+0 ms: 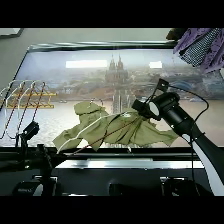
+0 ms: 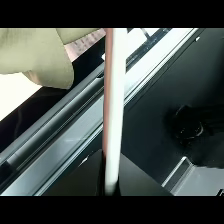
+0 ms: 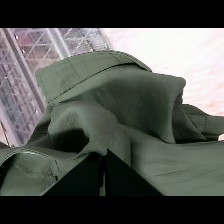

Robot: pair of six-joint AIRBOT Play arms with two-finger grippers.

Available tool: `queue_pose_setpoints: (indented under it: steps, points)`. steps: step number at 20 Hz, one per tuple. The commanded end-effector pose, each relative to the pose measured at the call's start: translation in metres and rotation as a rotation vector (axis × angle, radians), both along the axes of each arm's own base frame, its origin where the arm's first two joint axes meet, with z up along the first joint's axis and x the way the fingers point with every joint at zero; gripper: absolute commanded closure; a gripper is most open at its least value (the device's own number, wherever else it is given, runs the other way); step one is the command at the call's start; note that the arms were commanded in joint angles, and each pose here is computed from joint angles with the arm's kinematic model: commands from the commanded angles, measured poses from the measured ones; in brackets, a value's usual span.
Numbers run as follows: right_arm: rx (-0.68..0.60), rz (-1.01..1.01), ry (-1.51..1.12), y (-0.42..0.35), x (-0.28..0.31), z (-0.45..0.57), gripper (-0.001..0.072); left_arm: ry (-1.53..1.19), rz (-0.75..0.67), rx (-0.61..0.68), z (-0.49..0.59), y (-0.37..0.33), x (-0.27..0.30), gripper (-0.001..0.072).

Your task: Fold the clothes and pants, and hang the long-sleeved shirts on hangers.

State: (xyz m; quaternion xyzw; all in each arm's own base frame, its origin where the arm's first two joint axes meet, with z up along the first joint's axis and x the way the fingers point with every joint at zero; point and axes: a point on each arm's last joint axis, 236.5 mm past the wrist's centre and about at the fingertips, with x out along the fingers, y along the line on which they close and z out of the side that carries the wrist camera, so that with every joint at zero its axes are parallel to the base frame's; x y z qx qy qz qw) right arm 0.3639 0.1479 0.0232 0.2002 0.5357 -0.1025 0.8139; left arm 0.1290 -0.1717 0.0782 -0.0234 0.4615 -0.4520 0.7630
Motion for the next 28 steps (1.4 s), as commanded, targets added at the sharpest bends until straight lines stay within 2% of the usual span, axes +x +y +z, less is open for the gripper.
queue_pose_setpoints:
  steps: [1, 8, 12, 15, 18, 23, 28]
  points:
    - [0.02, 0.006, -0.008, 0.004, -0.001, 0.005, 0.068, 0.02, -0.044, -0.019, -0.003, -0.005, 0.003, 0.068]
    - [0.055, 0.022, -0.064, 0.005, -0.004, 0.03, 0.068, 0.066, -0.058, -0.041, -0.012, -0.01, 0.015, 0.068]
    - [0.132, 0.042, -0.149, 0.013, -0.018, 0.073, 0.068, 0.042, -0.017, -0.04, -0.018, -0.009, 0.037, 0.0681]
    - [0.166, 0.113, -0.181, 0.039, -0.036, 0.09, 0.068, 0.042, -0.086, -0.031, -0.025, -0.016, 0.034, 0.0681]
    - [0.156, 0.163, -0.215, 0.054, -0.042, 0.106, 0.068, 0.026, -0.142, -0.026, -0.03, -0.03, 0.031, 0.0681]
    - [0.09, 0.197, -0.23, 0.052, -0.057, 0.144, 0.068, -0.053, -0.07, -0.024, -0.035, -0.044, 0.062, 0.0681]
    - [0.116, 0.233, -0.239, 0.07, -0.073, 0.162, 0.068, -0.091, -0.113, -0.016, -0.045, -0.066, 0.066, 0.068]
